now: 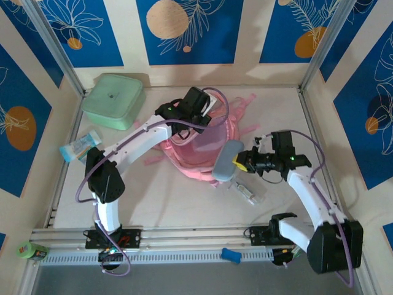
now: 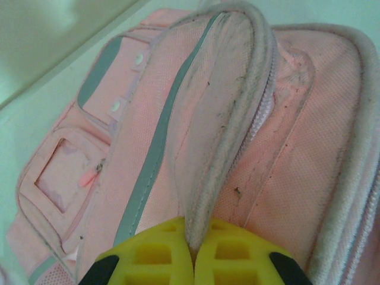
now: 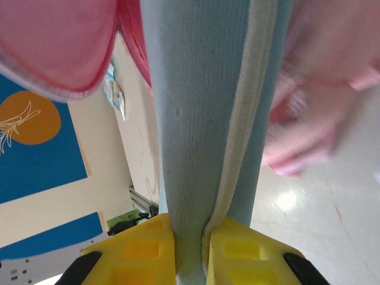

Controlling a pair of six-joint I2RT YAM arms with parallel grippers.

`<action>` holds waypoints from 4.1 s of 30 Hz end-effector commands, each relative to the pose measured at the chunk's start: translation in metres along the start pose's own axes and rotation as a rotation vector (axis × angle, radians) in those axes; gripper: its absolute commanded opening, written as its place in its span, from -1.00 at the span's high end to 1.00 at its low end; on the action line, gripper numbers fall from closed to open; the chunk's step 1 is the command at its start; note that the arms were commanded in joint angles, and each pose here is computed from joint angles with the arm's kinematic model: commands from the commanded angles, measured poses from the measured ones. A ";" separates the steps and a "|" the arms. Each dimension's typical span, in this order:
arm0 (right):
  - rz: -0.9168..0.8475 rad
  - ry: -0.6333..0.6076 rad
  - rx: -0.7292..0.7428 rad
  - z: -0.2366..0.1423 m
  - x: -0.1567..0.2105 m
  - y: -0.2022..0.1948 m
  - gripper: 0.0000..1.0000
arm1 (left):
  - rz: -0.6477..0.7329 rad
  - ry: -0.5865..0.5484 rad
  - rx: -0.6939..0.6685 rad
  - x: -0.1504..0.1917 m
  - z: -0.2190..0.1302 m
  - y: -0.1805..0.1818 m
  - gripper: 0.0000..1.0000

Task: Pack the student bag
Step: Place the book in the student bag, then close the student bag at the top-center of the table, then rotate the student bag at the center of the table.

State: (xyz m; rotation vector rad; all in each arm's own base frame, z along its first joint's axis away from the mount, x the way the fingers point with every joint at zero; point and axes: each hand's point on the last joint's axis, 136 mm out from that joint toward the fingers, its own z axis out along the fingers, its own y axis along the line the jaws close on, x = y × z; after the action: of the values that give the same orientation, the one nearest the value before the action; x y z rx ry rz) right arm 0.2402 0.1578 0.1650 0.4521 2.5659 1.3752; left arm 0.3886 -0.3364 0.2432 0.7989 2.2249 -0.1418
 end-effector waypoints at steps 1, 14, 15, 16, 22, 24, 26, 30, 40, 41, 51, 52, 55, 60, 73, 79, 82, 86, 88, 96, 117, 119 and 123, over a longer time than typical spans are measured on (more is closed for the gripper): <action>-0.108 -0.083 -0.050 0.017 -0.039 0.035 0.69 | -0.200 -0.134 0.055 -0.044 -0.046 0.000 1.00; -0.183 -0.148 0.035 0.146 -0.136 0.055 0.46 | -0.331 -0.131 0.028 -0.053 -0.046 -0.002 1.00; -0.179 -0.133 0.044 0.153 -0.139 0.052 0.42 | -0.331 -0.131 0.024 -0.053 -0.047 -0.001 1.00; -0.181 -0.122 0.044 0.157 -0.140 0.050 0.37 | -0.331 -0.129 0.019 -0.052 -0.046 0.000 1.00; -0.189 -0.140 0.079 0.141 -0.125 0.038 0.00 | -0.331 -0.129 0.013 -0.047 -0.044 0.000 1.00; -0.182 -0.149 0.081 0.133 -0.115 0.033 0.01 | -0.341 -0.131 0.016 -0.045 -0.043 0.000 1.00; -0.168 -0.124 0.088 0.133 -0.103 0.028 0.16 | -0.349 -0.136 0.035 -0.045 -0.042 -0.003 1.00; -0.155 -0.074 0.080 0.140 -0.081 0.023 0.43 | -0.351 -0.125 0.042 -0.039 -0.037 -0.006 1.00; -0.189 -0.196 0.238 0.049 -0.054 -0.011 0.42 | -0.337 -0.038 0.219 0.005 -0.014 -0.042 0.75; -0.195 -0.206 0.247 0.039 -0.048 -0.014 0.39 | -0.348 -0.043 0.268 0.005 -0.017 -0.049 0.62; -0.196 -0.212 0.306 -0.025 0.000 -0.029 0.19 | -0.608 -0.119 0.166 0.063 -0.041 0.020 -0.01; -0.195 -0.179 0.287 -0.022 0.007 -0.028 0.18 | -0.663 -0.113 0.151 0.076 -0.039 0.031 -0.02; -0.216 -0.088 0.277 -0.012 0.025 -0.025 0.12 | -0.801 -0.123 0.133 0.104 -0.031 0.057 -0.07; -0.261 0.030 0.256 0.022 0.053 -0.014 0.07 | -0.974 -0.089 0.066 0.140 -0.006 0.089 -0.11; -0.237 0.071 0.276 0.054 0.069 -0.027 0.03 | -1.167 -0.045 0.002 0.162 0.057 0.109 0.00; -0.218 0.078 0.274 0.059 0.071 -0.034 0.02 | -1.213 -0.034 -0.014 0.174 0.070 0.108 0.07; -0.210 0.079 0.272 0.061 0.071 -0.036 0.02 | -1.232 -0.081 0.032 0.168 0.074 0.106 0.14; -0.202 0.082 0.278 0.064 0.070 -0.038 0.02 | -1.232 -0.091 0.064 0.159 0.078 0.095 0.24; -0.205 0.084 0.277 0.064 0.070 -0.037 0.02 | -1.242 -0.098 0.073 0.158 0.077 0.094 0.25; -0.192 0.086 0.288 0.066 0.073 -0.046 0.01 | -1.300 -0.089 -0.006 0.188 0.064 0.098 0.39; -0.191 0.083 0.284 0.066 0.071 -0.045 0.00 | -1.348 -0.092 0.038 0.188 0.077 0.092 0.37; -0.195 0.085 0.286 0.066 0.071 -0.045 0.01 | -1.344 -0.107 0.041 0.180 0.079 0.094 0.37; -0.194 0.077 0.288 0.067 0.070 -0.046 0.01 | -1.358 -0.101 0.062 0.177 0.088 0.091 0.37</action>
State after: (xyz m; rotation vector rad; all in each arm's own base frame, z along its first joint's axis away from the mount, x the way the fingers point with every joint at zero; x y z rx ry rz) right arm 0.1894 0.2102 0.0894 0.1789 2.7926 0.9787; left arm 0.3954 -0.1908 0.0673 -0.8056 2.2864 -0.7960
